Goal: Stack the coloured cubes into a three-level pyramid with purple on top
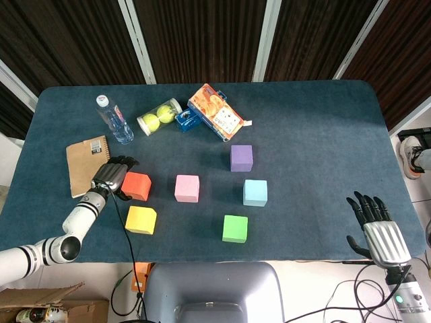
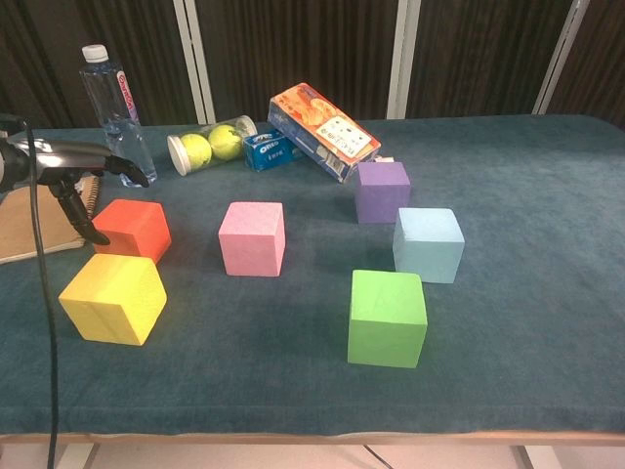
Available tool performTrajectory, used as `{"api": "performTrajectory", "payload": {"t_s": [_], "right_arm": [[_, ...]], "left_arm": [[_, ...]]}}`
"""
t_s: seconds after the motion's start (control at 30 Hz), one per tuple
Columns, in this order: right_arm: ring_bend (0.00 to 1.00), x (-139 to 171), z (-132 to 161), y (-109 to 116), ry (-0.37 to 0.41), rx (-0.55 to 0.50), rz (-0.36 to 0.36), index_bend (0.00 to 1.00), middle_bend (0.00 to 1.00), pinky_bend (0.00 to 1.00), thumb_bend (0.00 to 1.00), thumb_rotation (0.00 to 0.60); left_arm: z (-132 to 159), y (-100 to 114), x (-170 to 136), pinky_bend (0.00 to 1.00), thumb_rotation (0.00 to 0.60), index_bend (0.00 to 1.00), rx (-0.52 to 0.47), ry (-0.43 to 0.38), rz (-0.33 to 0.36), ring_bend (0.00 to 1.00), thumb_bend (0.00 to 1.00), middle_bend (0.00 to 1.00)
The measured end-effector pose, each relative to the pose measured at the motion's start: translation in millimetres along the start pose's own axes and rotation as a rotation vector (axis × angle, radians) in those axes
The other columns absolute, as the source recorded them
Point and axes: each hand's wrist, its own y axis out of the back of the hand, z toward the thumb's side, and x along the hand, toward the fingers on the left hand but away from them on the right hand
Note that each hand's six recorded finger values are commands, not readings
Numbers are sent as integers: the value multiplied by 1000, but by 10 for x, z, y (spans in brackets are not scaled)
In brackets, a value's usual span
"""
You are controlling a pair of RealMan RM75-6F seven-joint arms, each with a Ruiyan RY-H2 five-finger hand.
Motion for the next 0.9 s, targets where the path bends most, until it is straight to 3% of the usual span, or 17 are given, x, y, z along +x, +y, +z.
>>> {"api": "performTrajectory", "payload": {"t_s": [0.57, 0.9], "right_arm": [[0, 58, -39, 44, 3, -11, -10, 0, 0, 0, 252, 600], [0, 57, -31, 31, 5, -9, -3, 0, 0, 0, 251, 600]], "left_arm": [[77, -70, 158, 82, 600, 382, -1, -4, -16, 0, 186, 94], [113, -7, 143, 82, 600, 488, -64, -12, -11, 0, 224, 106]]}}
